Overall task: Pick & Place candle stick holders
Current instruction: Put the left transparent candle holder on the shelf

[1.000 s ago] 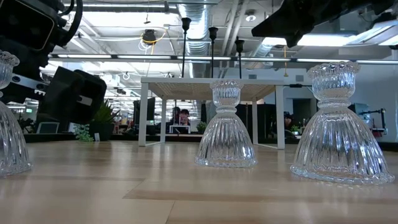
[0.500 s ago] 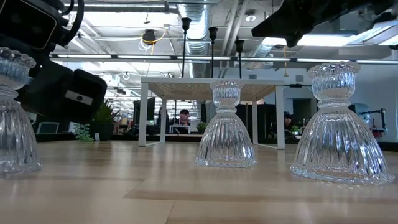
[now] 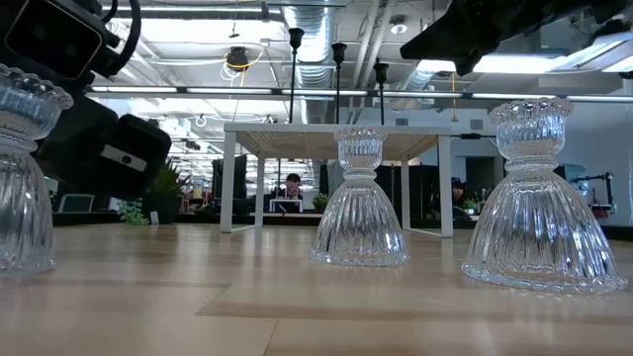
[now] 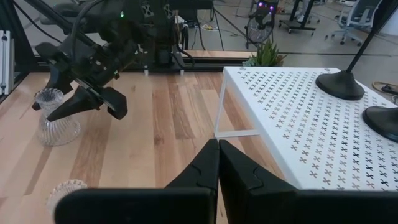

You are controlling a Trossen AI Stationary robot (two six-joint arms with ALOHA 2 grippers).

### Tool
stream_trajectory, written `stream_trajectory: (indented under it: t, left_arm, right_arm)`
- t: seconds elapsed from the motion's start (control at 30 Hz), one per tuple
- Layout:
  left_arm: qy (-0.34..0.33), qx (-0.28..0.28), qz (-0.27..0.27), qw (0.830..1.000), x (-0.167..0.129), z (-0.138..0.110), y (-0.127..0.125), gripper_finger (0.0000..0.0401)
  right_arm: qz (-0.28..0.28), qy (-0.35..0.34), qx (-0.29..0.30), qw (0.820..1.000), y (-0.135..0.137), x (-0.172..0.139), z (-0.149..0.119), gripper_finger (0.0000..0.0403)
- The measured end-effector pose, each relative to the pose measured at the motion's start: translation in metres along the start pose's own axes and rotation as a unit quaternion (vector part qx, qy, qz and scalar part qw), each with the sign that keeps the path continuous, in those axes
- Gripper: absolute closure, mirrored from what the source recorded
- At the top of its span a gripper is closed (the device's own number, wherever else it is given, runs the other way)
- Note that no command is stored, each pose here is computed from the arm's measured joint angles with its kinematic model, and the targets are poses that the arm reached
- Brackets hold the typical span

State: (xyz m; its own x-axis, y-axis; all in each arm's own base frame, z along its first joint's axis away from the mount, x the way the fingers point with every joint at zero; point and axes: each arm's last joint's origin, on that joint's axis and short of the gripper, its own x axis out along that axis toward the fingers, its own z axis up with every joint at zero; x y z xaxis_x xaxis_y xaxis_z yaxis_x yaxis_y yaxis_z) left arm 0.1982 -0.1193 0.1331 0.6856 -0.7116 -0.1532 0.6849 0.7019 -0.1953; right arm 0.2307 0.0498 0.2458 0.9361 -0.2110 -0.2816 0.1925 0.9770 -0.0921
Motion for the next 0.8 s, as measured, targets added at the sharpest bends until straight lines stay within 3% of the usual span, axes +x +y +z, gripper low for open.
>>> stream_trajectory:
  t: [0.3, 0.5, 0.8]
  left_arm:
    - [-0.013, -0.039, 0.032, 0.999, -0.003, 0.005, 0.001, 0.0263]
    - [-0.054, -0.035, 0.033, 0.997, -0.012, 0.025, -0.004, 0.0264]
    - [-0.067, -0.057, 0.172, 0.981, -0.037, 0.043, 0.001, 0.0264]
  right_arm:
    - [-0.001, 0.015, -0.011, 1.000, 0.000, 0.000, -0.003, 0.0403]
    - [-0.001, 0.020, -0.014, 1.000, 0.000, 0.000, -0.004, 0.0403]
    - [-0.002, 0.027, -0.019, 0.999, -0.001, 0.000, -0.006, 0.0403]
